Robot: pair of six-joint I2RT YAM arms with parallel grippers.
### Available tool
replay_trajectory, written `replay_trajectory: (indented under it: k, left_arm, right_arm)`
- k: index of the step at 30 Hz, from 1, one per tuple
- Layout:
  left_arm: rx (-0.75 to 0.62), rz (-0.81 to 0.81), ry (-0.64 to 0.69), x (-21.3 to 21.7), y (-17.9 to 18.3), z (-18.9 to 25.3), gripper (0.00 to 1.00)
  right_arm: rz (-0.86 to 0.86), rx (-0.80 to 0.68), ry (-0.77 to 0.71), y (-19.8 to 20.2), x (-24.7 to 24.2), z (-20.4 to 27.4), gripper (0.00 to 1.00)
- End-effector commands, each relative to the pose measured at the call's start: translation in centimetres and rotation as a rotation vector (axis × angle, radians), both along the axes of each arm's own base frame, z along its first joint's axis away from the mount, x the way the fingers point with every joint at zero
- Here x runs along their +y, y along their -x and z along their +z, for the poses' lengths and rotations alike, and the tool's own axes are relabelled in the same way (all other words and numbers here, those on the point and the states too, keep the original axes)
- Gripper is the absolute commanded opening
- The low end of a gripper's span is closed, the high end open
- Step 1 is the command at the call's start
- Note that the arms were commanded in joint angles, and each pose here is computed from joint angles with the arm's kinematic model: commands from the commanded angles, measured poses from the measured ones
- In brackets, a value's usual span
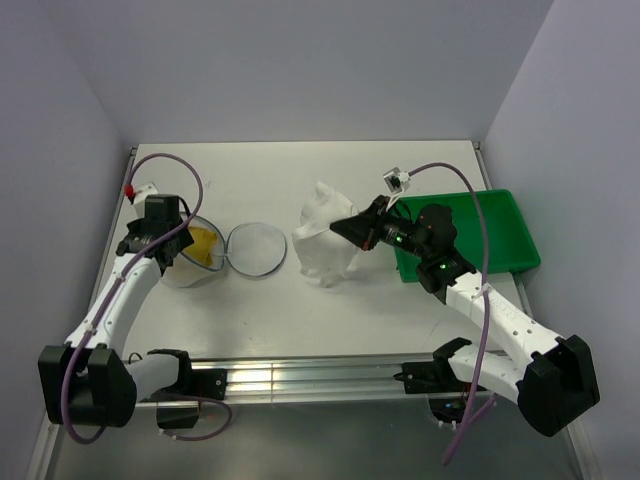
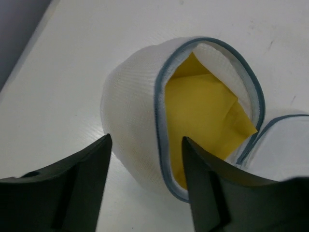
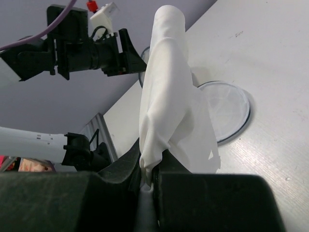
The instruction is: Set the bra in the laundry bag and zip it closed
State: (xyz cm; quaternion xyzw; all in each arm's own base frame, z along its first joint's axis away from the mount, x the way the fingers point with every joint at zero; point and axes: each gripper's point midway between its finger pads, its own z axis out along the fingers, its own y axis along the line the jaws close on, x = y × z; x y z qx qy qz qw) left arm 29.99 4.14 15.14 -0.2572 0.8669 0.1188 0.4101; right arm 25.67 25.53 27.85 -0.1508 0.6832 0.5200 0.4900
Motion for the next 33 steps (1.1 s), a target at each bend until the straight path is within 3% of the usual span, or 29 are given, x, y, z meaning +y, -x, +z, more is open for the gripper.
replay_trajectory:
  k: [1,3,4,6,7,11,16,20,23,28,33]
  left_arm:
    - [-0.07,-0.054,0.059,-1.3,-2.5,1.6,0.61]
    - [-0.063,-0.075,0.091,-2.0,-3.2,1.4,0.55]
    - [-0.056,-0.082,0.101,-2.2,-3.3,1.2,0.41]
    - [-0.039,-0.106,0.123,-2.8,-3.5,0.7,0.21]
    - [-0.035,-0.114,0.13,-3.0,-3.6,0.6,0.01]
    - [-0.082,-0.207,0.2,-5.8,-3.9,1.5,0.0]
    - [-0.147,-0.458,0.343,-15.2,-4.2,3.4,0.0]
    - [-0.224,-0.586,0.443,-20.2,-3.6,5.5,0.0]
    - [-0.298,-0.614,0.519,-21.3,-2.9,6.5,0.0]
    - [-0.301,-0.562,0.548,-20.3,-1.3,4.4,0.0]
    - [-0.288,-0.499,0.58,-19.3,0.4,1.6,0.0]
  right_arm:
    - [0.023,-0.054,-0.029,0.7,0.1,1.2,0.0]
    - [0.034,-0.051,-0.032,0.8,0.2,1.2,0.0]
    - [0.036,-0.051,-0.031,0.8,0.2,1.2,0.0]
    - [0.028,-0.059,-0.034,0.9,0.1,1.4,0.0]
    - [0.023,-0.059,-0.032,0.9,0.0,1.4,0.0]
    - [-0.009,-0.08,-0.031,0.8,-0.5,1.9,0.0]
    - [-0.118,-0.081,-0.037,-0.3,-1.7,3.5,0.0]
    - [-0.163,-0.115,-0.095,-0.1,-2.5,7.0,0.0]
    - [-0.175,-0.141,-0.166,0.1,-2.7,9.5,0.0]
    - [-0.152,-0.163,-0.259,-0.4,-1.2,12.9,0.0]
    - [-0.102,-0.151,-0.331,-1.1,3.7,14.3,0.0]
